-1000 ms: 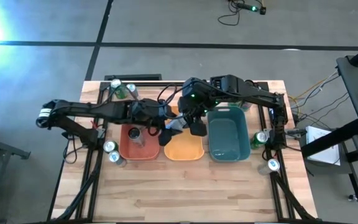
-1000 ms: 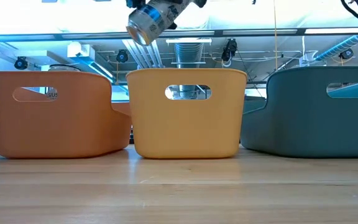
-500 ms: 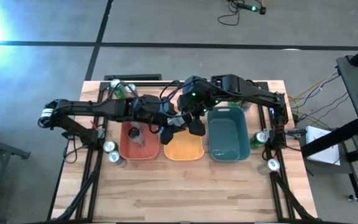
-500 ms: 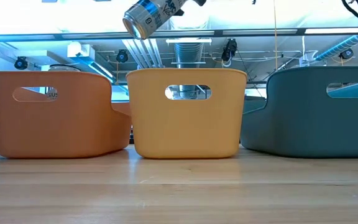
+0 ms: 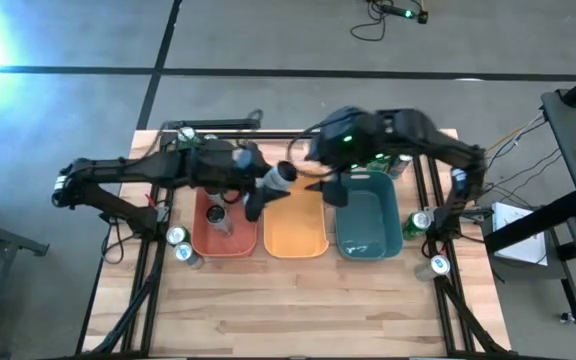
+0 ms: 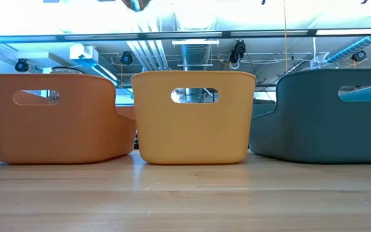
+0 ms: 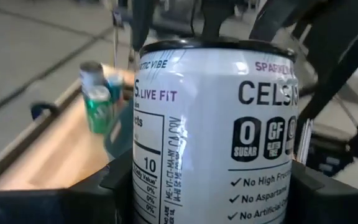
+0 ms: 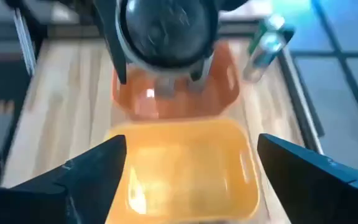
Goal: Sort soda cans
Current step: Put the bottom white soda can into the orange bin
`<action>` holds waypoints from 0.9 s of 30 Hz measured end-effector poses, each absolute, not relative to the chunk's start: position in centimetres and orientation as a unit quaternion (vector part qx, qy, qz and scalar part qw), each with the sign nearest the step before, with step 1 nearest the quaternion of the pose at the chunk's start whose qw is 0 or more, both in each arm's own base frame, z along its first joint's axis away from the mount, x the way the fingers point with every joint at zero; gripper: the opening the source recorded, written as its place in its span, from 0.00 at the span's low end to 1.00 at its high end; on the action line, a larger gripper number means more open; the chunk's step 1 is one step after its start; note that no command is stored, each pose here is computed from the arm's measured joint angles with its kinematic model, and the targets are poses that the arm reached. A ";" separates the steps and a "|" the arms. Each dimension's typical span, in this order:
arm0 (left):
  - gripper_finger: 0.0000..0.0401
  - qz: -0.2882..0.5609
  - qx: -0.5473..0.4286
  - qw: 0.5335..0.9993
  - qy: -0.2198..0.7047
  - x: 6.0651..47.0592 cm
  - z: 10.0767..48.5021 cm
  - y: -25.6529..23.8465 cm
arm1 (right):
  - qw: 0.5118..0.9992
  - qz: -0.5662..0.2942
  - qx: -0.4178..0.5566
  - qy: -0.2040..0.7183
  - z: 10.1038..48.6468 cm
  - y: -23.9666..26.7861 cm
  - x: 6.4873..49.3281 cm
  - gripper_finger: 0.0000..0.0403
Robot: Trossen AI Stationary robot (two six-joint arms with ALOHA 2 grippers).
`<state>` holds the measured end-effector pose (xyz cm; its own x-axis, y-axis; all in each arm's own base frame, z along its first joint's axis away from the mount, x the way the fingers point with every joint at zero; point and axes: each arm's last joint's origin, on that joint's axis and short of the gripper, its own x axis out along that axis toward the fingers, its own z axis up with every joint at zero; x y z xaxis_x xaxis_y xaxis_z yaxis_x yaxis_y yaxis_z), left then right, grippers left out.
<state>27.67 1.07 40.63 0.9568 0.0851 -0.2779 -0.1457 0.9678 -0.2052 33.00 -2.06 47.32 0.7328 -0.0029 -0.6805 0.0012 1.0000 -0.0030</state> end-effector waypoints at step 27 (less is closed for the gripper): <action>0.56 0.049 -0.072 0.974 -0.210 26.0 47.8 1.2 | 0.987 0.076 0.084 0.116 48.7 -1.9 40.0 0.86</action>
